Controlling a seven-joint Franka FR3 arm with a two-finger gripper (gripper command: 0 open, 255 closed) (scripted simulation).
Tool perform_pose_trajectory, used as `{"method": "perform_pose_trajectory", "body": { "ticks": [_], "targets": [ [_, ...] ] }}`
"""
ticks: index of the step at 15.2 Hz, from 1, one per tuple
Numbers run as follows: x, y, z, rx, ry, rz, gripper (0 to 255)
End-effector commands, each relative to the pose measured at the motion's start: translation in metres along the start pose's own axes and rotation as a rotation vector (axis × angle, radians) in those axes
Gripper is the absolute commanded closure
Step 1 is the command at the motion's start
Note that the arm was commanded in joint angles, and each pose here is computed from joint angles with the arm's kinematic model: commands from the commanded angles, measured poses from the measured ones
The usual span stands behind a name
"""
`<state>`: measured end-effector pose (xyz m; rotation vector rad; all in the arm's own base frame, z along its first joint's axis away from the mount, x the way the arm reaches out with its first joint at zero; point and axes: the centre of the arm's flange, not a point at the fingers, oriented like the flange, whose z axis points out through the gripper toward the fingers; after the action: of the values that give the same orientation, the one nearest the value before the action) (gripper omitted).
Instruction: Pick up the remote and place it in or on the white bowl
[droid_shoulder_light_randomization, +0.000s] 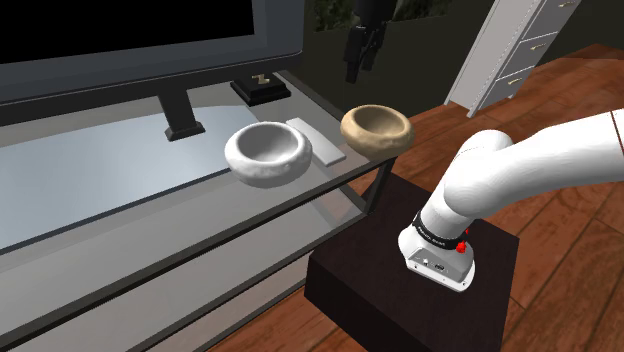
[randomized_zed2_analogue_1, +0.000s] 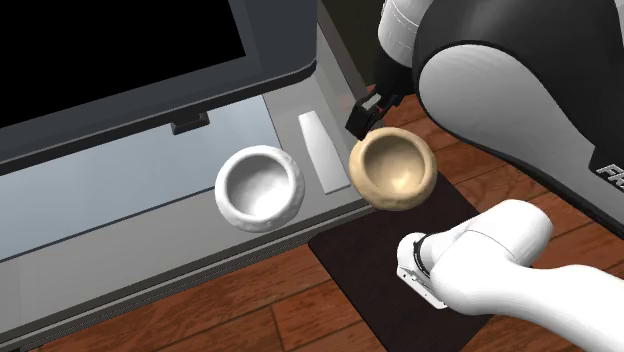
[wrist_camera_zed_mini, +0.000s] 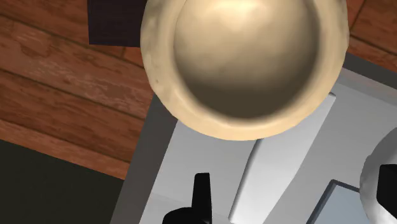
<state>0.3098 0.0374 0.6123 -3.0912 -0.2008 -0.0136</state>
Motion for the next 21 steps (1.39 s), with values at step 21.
{"method": "perform_pose_trajectory", "body": {
  "ticks": [21],
  "targets": [
    [0.08,-0.044,0.179,-0.051,-0.011,0.434,0]
  ]
}}
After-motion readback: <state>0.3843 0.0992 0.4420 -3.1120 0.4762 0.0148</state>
